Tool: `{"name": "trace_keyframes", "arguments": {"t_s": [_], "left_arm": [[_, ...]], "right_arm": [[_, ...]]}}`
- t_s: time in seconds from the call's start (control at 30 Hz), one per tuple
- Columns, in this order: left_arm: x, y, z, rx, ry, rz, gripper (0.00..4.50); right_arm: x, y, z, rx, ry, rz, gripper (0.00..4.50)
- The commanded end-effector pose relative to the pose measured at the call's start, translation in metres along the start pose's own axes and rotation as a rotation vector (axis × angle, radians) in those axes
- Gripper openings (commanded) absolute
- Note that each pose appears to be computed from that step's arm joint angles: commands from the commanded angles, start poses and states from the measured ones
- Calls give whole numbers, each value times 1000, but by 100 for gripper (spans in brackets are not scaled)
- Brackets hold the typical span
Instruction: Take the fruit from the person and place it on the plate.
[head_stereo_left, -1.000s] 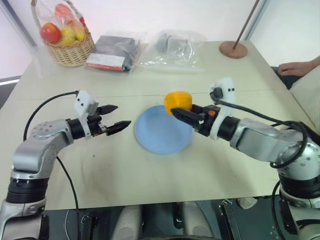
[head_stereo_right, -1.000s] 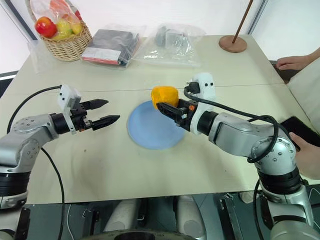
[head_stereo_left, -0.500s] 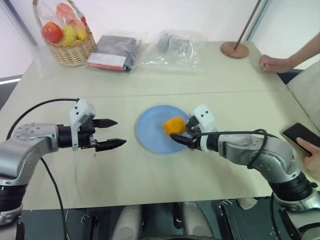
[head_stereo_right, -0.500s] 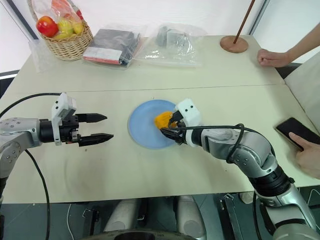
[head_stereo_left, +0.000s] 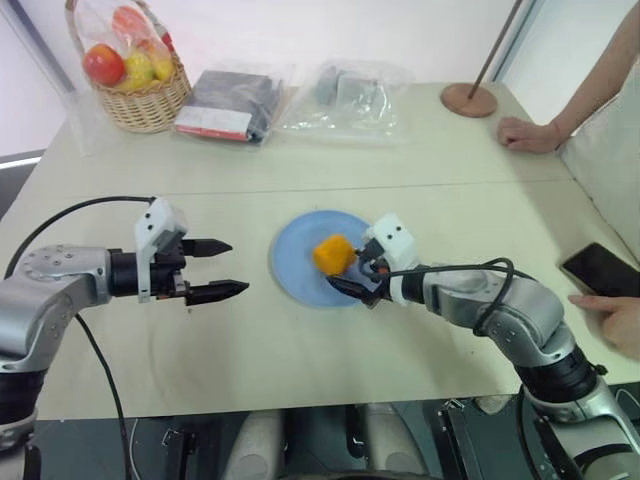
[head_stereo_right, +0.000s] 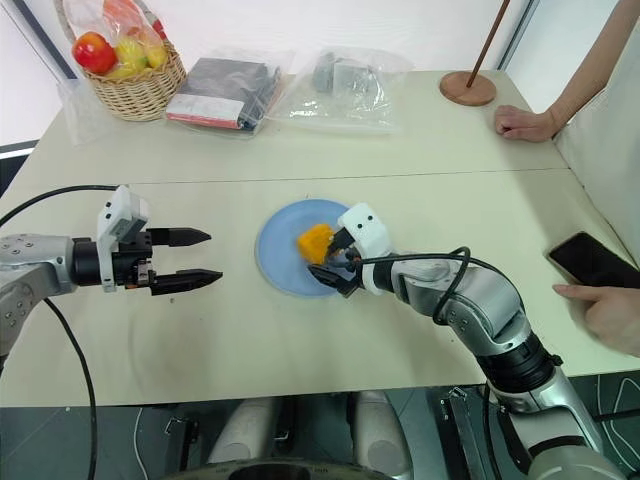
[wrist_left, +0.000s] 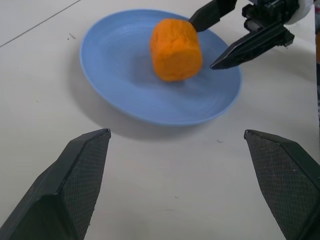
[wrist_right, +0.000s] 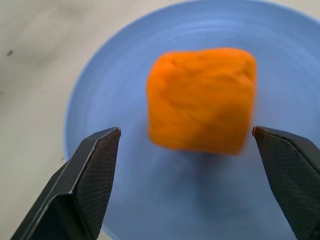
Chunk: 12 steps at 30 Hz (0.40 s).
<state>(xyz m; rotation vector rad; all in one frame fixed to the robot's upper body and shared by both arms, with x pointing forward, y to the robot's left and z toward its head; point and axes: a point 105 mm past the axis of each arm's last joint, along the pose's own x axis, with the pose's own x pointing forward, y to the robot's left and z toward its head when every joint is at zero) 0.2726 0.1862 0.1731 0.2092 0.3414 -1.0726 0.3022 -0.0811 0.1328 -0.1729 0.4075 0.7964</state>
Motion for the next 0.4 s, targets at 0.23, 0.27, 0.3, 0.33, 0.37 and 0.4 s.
{"name": "trace_keyframes", "arguments": {"t_s": [0.23,0.27,0.3,0.33,0.37,0.4], "left_arm": [[-8,1,12,66,-8,-6,450],[-8,1,12,66,-8,-7,450],[-8,2,12,65,-8,-7,450],[-9,2,12,64,-7,-9,450],[-9,2,12,63,-7,-11,450],[-8,2,12,63,-6,-17,450]], "right_arm": [[-98,-11,60,-203,-189,52,445],[-104,-10,61,-224,-188,57,445],[-111,-11,61,-232,-183,57,445],[-117,-11,60,-237,-178,62,445],[-120,-11,60,-238,-176,65,445],[-124,-11,59,-242,-172,69,445]]}}
